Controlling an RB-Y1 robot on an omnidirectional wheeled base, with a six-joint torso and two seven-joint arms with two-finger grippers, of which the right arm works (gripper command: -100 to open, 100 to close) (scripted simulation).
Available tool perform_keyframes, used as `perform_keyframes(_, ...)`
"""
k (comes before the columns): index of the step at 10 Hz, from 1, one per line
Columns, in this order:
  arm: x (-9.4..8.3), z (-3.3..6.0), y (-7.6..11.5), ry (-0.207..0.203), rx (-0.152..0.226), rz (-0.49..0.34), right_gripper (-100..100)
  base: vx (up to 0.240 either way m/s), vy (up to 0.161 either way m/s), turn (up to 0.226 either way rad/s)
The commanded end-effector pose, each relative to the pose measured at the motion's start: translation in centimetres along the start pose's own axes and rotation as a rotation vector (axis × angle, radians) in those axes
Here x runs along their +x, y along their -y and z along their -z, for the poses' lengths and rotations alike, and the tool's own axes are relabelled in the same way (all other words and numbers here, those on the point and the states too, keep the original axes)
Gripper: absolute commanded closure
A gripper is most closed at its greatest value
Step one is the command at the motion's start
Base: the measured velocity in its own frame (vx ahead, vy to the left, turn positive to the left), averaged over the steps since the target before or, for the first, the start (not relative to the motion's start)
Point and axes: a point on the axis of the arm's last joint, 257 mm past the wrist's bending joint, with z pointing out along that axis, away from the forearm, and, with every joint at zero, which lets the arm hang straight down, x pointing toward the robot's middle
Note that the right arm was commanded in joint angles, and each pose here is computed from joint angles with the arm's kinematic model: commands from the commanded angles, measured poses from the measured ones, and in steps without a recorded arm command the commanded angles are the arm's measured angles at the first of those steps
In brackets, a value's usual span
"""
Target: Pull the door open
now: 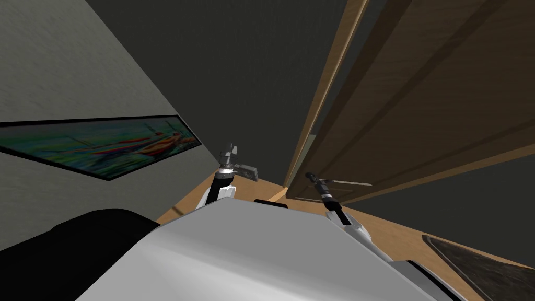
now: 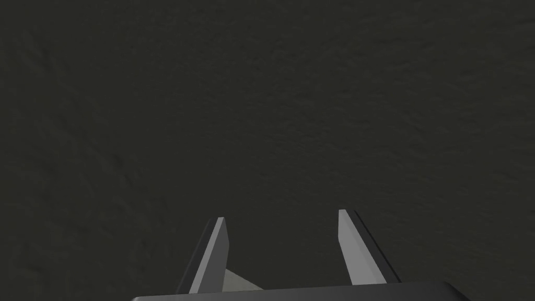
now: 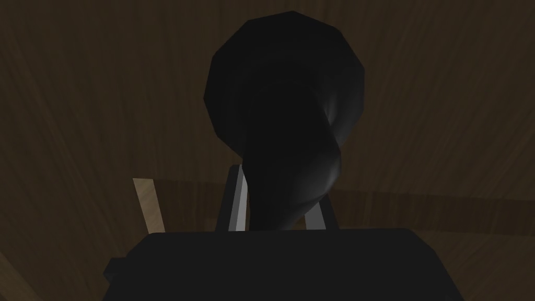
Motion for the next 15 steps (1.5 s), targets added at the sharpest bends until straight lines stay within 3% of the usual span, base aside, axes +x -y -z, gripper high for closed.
perform_keyframes(1, 0.0, 0.0, 0.0, 0.0, 0.0, 0.0, 100, -0.087, -0.031, 0.008)
perform_keyframes(2, 0.0, 1.11, 0.2, -0.019, 0.0, -0.001, 100, -0.165, -0.048, 0.182)
perform_keyframes(3, -0.1, 1.36, 0.2, -0.023, -0.002, -0.001, 100, -0.226, -0.093, 0.155)
perform_keyframes(4, -0.2, 2.21, 0.1, -0.038, -0.005, 0.001, 100, -0.214, -0.13, 0.188)
perform_keyframes(5, -0.2, 2.21, 0.1, -0.038, -0.005, 0.001, 100, -0.147, -0.084, 0.093)
perform_keyframes(9, -0.6, 4.53, 0.0, -0.078, -0.012, 0.002, 100, -0.17, -0.07, 0.145)
perform_keyframes(11, -0.7, 5.33, -0.1, -0.093, -0.014, 0.001, 100, -0.199, -0.07, 0.099)
perform_keyframes(12, -0.7, 5.04, 0.0, -0.087, -0.011, 0.0, 100, -0.072, -0.036, 0.015)
perform_keyframes(13, -0.7, 5.77, 0.2, -0.094, -0.009, -0.001, 100, -0.157, -0.083, 0.192)
perform_keyframes(15, -0.9, 6.31, 0.2, -0.101, -0.011, -0.001, 100, -0.237, -0.118, 0.229)
